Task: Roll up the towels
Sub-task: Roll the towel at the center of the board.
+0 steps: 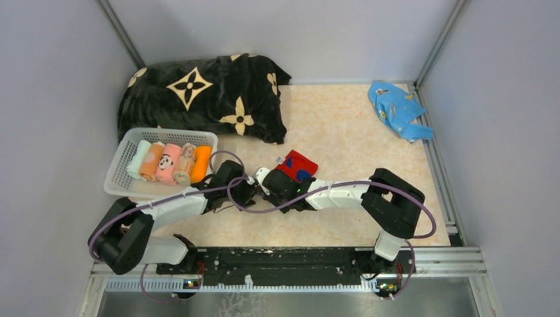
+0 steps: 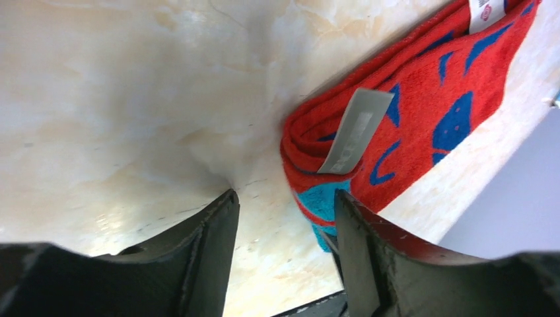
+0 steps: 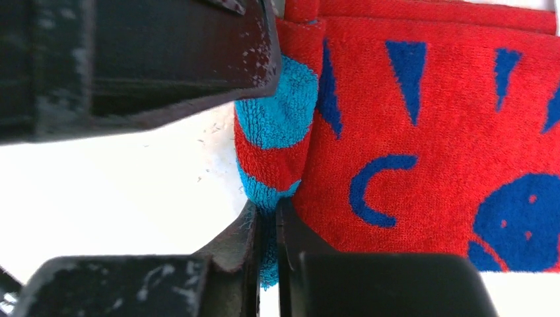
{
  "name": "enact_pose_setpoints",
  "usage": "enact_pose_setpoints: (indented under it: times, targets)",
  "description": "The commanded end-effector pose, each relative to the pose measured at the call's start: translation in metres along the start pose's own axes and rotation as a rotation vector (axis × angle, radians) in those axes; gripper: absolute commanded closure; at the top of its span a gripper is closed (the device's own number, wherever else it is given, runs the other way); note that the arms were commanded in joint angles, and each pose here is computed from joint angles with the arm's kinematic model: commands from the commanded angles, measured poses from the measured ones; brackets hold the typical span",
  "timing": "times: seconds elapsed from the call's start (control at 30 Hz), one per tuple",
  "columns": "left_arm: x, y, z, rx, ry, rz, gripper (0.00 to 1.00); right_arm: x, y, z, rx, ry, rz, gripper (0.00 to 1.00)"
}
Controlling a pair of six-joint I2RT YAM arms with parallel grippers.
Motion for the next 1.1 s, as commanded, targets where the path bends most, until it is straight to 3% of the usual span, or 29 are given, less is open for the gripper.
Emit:
enact_pose_setpoints:
  times: [0.0,0.17,0.4,0.67,1.07]
  targets:
    - [0.013,0.027,-0.014,-0.061,-0.087,-0.122,0.36,0.0,0.02,0.015,-0.068,0.035,-0.206,0.99]
    - [0.029,0.013,-0.016,-0.096,-0.098,-0.049,0.3,0.016,0.018,-0.013,-0.223,-0.09,-0.488,1.0]
    - [0.039,0.002,-0.01,-0.125,-0.063,0.069,0.28,0.018,-0.007,-0.02,-0.479,-0.163,-0.741,1.0]
    - [0.027,-0.017,0.002,-0.161,0.018,0.148,0.29,0.008,-0.033,-0.012,-0.707,-0.161,-0.836,0.98]
    - [-0.002,-0.032,-0.003,-0.156,0.02,0.145,0.34,-0.011,-0.044,0.012,-0.832,-0.104,-0.833,0.97]
Point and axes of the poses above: each gripper's point midway between its finger pads, its own x axis back along the fingers, its own y axis along the line the jaws close on, z = x × y, the point moved 3 cm from there along x, back along the fingers, and after that the axes turned 10 degrees about x, right-handed, at the moved point
